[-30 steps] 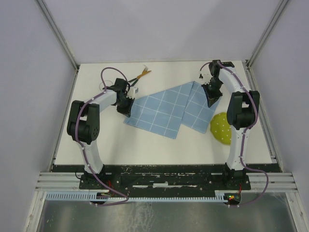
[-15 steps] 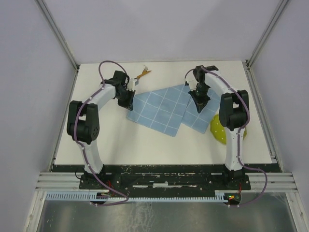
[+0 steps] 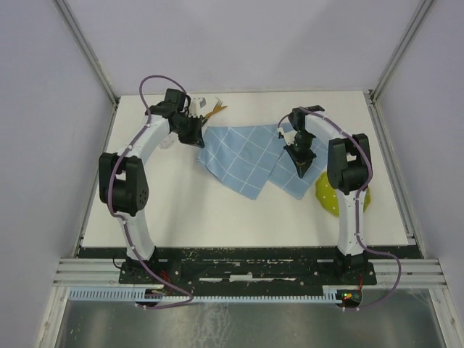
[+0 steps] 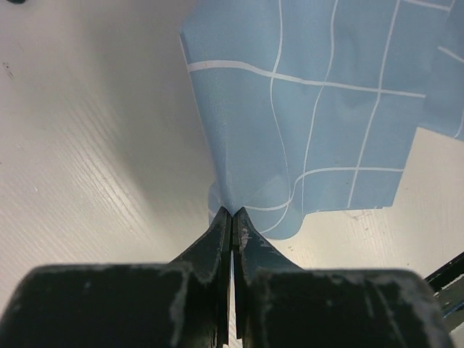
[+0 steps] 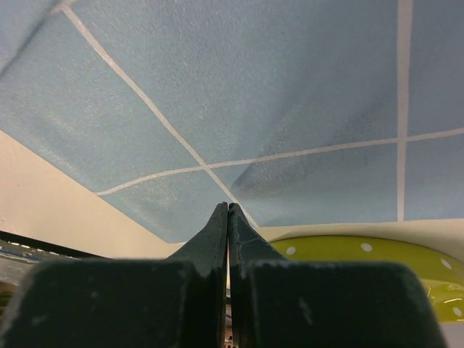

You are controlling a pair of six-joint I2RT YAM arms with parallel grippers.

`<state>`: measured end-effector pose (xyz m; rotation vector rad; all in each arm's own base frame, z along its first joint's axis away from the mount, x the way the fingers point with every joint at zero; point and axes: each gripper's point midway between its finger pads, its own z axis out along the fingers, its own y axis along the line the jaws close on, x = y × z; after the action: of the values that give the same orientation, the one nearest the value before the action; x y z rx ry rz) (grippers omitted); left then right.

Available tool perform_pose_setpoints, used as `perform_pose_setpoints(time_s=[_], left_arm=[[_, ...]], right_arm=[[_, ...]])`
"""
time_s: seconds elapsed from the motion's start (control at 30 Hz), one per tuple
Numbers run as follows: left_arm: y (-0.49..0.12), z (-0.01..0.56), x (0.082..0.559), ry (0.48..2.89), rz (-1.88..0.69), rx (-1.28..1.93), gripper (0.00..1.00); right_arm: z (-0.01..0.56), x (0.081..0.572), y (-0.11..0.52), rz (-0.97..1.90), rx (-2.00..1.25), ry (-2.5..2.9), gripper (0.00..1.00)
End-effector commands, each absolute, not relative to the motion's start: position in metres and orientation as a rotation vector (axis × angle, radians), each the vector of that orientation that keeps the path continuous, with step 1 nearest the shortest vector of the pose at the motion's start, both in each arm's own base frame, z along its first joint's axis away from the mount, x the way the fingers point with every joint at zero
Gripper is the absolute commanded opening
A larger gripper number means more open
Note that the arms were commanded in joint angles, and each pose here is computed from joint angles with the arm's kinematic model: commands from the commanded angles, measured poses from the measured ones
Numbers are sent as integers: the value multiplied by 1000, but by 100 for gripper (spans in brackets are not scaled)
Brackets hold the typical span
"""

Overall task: Set the dinner table for one person
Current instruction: Flatten out the napkin at the center of the board.

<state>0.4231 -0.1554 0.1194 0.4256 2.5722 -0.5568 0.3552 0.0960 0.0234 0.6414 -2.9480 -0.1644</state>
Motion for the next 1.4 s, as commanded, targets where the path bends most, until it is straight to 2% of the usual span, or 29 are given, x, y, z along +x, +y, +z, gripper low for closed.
perform_pose_setpoints(time_s=[0.0,0.63,1.07,1.37], left_arm=[[-167,157,437,2490,-658,358,3],[-146,175,457,2448,-714,228,3],[-122,201,441,2408,-787,126,3],[-112,221,422,2390,-759,139,3]], right_arm=[[27,351,96,-138,643,-2946,2],[2,324,98,-57,681,-2789,2],[-11,278,121,63,905,-2622,2],[3,263,153,27,1065,-2555,2]])
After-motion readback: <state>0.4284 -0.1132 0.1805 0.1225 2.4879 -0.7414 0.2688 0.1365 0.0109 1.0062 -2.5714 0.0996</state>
